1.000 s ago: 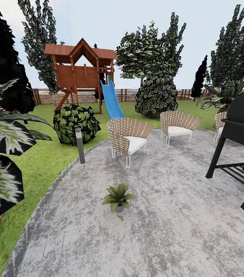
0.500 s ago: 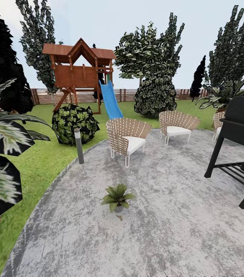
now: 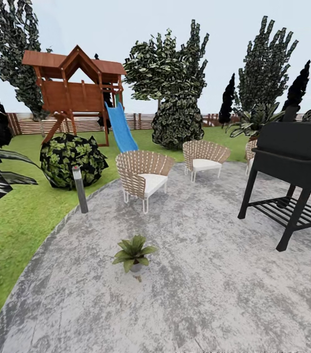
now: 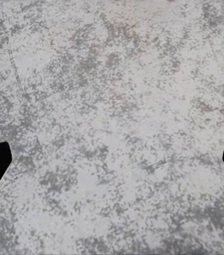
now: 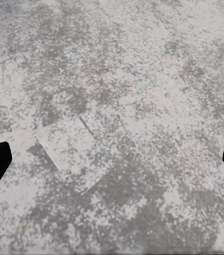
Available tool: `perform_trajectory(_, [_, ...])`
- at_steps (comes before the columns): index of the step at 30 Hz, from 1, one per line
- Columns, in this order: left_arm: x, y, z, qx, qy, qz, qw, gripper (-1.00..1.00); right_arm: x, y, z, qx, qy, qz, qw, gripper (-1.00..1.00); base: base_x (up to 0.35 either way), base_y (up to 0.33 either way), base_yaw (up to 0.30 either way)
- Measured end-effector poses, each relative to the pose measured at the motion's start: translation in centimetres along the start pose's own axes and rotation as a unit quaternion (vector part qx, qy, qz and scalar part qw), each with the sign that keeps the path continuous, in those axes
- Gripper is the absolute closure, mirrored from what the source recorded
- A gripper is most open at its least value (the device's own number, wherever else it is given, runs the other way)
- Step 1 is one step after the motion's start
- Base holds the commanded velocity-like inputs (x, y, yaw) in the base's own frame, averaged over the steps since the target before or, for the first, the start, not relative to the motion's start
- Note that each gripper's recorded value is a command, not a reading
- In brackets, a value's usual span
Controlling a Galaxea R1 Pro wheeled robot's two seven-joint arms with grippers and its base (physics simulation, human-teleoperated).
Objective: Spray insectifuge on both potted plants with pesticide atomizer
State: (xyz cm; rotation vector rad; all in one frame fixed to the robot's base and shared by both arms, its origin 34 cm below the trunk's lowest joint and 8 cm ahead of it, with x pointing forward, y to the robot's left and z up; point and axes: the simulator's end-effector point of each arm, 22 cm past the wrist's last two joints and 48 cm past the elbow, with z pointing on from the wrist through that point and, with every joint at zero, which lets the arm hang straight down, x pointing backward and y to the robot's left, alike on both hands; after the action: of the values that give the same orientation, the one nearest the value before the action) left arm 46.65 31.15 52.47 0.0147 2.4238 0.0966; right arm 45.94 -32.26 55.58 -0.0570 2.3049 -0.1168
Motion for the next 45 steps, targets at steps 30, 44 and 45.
perform_trajectory(30, [0.00,0.05,0.00,0.001,0.000,0.001,1.0000,-1.00,0.10,-0.05,-0.02,0.001,0.001,0.001,1.0000,-1.00,0.000,-0.121,-0.267])
perform_trajectory(44, [0.00,0.08,0.00,0.000,0.000,0.000,1.0000,-1.00,0.14,0.00,-0.02,0.000,0.002,0.001,1.0000,-1.00,0.000,-0.189,-0.270])
perform_trajectory(45, [-0.01,0.08,0.00,0.000,0.000,0.000,1.0000,-1.00,0.14,0.00,-0.02,0.000,0.002,0.001,1.0000,-1.00,0.000,-0.014,-0.270])
